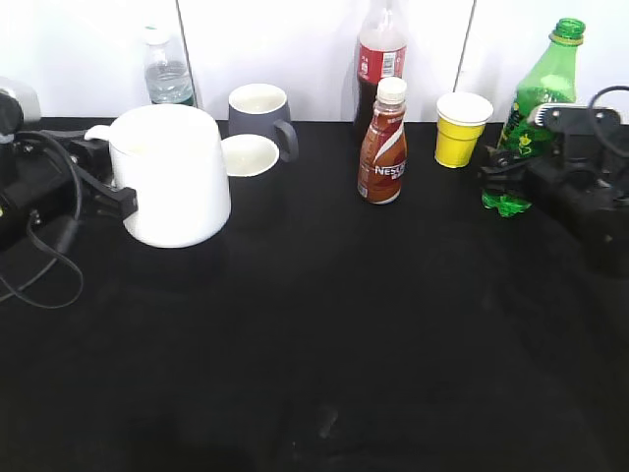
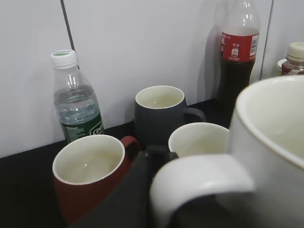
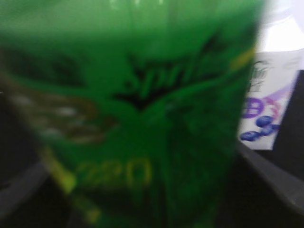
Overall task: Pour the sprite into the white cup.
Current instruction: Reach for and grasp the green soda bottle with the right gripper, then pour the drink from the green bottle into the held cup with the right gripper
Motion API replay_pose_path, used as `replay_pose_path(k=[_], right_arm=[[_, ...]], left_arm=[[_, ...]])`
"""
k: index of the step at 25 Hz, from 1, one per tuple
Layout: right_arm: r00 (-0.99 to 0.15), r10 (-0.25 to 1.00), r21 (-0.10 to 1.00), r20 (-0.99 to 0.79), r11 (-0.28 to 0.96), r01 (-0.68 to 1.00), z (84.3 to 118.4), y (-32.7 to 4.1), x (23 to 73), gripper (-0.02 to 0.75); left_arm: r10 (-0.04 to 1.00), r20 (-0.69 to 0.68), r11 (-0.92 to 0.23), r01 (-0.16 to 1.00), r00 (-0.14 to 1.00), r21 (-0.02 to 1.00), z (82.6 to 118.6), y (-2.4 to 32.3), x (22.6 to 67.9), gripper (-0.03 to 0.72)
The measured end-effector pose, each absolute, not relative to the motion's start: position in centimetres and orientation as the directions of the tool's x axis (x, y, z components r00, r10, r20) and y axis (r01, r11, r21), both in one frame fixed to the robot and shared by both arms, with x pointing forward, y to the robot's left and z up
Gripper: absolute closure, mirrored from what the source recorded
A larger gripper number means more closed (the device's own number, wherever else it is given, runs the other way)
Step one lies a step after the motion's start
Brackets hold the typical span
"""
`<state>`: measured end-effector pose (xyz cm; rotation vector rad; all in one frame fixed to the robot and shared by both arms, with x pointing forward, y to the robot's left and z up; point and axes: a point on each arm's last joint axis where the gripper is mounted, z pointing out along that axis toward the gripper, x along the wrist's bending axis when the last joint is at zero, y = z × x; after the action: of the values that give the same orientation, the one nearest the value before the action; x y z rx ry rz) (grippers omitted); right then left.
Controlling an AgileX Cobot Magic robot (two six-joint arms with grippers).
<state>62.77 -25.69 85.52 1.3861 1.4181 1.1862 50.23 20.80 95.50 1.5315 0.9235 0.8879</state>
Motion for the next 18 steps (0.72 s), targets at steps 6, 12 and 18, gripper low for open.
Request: replay_pose_path(k=[6,12,18], right_arm=[[-0.121,0.992,0.980,0.019,0.005,0.199,84.3,-25.2,63.7,0.312],[-0.227,0.972,0.995,-0.051,0.068,0.071,89.5,-24.7,60.4,0.318],[-0.507,0.852,0.989,-0.135,0.148,-0.015,96.7,-17.4,56.7,0.319]], left_arm=[[0.906,0.061,-0.111,0.096,0.419,0.989,95.5,20.8,50.2,0.633],[0.899,0.069,-0.120,0.092,0.432,0.988,95.5,20.7,50.2,0.633],[0.880,0.044,-0.102,0.098,0.474,0.990,95.5,20.3,50.0,0.634]])
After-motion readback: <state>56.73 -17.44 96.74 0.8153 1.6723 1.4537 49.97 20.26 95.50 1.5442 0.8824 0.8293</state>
